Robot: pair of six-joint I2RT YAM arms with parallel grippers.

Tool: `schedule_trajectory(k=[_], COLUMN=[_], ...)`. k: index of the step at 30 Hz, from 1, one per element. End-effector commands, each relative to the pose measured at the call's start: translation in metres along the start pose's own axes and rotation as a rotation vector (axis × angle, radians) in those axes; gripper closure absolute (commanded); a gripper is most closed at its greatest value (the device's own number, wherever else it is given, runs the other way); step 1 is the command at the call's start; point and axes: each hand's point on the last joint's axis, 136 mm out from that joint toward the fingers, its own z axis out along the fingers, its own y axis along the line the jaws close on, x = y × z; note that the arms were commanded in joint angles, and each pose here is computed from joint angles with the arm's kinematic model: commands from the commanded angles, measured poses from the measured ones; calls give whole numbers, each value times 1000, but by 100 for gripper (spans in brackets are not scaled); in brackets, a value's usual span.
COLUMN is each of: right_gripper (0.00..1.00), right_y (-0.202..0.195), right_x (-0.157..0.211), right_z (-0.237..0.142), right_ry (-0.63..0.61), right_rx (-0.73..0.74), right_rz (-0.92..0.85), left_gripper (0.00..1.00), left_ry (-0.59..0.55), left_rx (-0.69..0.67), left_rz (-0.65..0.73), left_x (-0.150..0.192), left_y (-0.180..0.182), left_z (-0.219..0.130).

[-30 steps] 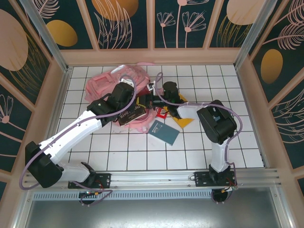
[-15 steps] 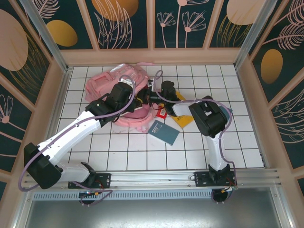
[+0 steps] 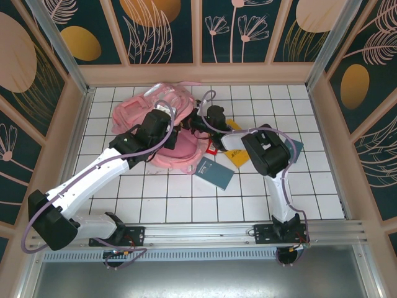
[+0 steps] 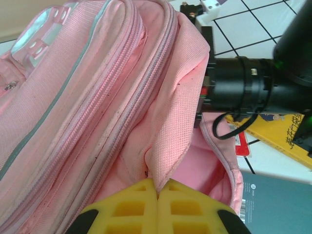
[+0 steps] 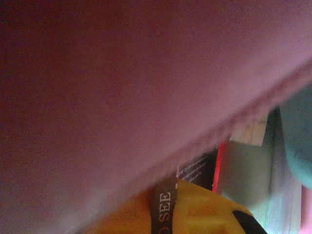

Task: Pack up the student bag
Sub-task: Place the book in the student bag.

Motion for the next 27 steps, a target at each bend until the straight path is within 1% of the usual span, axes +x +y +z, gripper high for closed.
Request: schedule_trajectory(k=[1,3,7,11,13,14,16,17,19,21,23,27], right_gripper=[100,100,100,97,82,81,74,71,61,54,52,52], right_y=[42,32,29,24,19,16,13,12,9,8,11,10], right_x=[-14,-12,-17,-21,-17,-13,-2,0,2,4,7,17], right_z=[15,20,16,17,26,31,37,35,24,13,3,-17], right_ry=[-84,-86,-90,-112,-88,-58,-4,-1,-14,-21,-23,-20], right_rx=[-86,-54,-74,-35,0,14,13,17,34,57,73,120], right_rz=[-137,-139,-121,-135,-148,-152,-163,-161,-170,-185,-201,-220], left_gripper=[100,100,100,100,100,100,100,100,100,100,100,100], left_ry=[-82,-81,-81,-80,-81,-79,-79,-79,-79,-77,-78,-84], left_rx=[69,71,77,75,81,80,71,66,54,44,36,24], left_rz=[-16,-21,-22,-23,-23,-23,-23,-22,-20,-18,-19,-21], left_x=[-19,-19,-19,-18,-18,-17,-18,-17,-17,-16,-17,-19], left_y=[-12,-12,-13,-13,-14,-14,-13,-12,-10,-8,-7,-5], left_z=[-16,-16,-16,-15,-14,-14,-13,-13,-13,-12,-11,-11])
